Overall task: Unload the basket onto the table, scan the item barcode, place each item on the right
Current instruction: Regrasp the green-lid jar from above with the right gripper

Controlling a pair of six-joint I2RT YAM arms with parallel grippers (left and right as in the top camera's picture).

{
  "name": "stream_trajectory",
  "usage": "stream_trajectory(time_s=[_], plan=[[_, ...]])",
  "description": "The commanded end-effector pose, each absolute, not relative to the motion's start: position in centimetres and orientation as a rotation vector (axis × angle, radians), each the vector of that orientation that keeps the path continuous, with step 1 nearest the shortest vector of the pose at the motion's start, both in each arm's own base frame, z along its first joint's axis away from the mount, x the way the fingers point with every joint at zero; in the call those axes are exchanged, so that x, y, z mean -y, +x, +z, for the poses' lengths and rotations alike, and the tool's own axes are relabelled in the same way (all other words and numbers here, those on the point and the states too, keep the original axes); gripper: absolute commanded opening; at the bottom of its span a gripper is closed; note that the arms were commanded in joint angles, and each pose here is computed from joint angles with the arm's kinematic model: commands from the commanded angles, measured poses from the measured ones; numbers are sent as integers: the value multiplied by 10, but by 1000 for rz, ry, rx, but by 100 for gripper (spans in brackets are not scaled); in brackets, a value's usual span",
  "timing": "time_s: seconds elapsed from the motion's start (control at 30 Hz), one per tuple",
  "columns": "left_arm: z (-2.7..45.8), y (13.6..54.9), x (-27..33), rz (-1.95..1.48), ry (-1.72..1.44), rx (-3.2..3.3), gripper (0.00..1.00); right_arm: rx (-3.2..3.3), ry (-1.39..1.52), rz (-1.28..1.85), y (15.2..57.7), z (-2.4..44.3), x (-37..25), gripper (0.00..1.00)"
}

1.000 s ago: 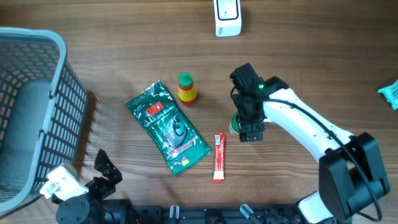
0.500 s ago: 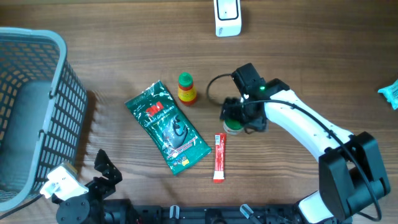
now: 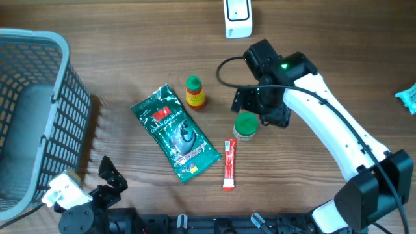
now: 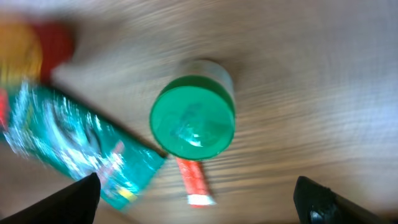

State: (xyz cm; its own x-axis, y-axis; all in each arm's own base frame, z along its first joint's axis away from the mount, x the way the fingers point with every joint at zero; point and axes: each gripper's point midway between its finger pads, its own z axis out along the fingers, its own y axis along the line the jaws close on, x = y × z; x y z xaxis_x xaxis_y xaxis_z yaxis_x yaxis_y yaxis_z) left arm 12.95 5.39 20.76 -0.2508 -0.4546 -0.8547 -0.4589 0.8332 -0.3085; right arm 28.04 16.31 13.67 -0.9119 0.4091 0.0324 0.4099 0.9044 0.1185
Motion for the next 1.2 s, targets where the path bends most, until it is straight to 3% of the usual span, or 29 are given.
stream_trajectory(time_s=[0.0, 0.2, 0.5, 0.83, 0.97, 1.17], plan=[[209, 130, -52, -13, -685, -1871, 100, 2676, -1601, -126, 280, 124, -154, 100], [209, 130, -52, -13, -685, -1871, 100, 2436, -1878, -112, 270, 85, -156, 100], [209, 130, -52, -13, -685, -1871, 100, 2405, -1870, -281, 276, 47, -171, 100], [209, 130, -52, -13, -685, -1871, 100, 2416, -1782, -239, 280, 10, -179, 100], [209, 130, -52, -13, -685, -1871, 100, 2388, -1769, -181, 274, -4, -179, 93], [209, 130, -52, -13, -685, -1871, 100, 2516, -1623, -175, 275, -7, -176, 70]])
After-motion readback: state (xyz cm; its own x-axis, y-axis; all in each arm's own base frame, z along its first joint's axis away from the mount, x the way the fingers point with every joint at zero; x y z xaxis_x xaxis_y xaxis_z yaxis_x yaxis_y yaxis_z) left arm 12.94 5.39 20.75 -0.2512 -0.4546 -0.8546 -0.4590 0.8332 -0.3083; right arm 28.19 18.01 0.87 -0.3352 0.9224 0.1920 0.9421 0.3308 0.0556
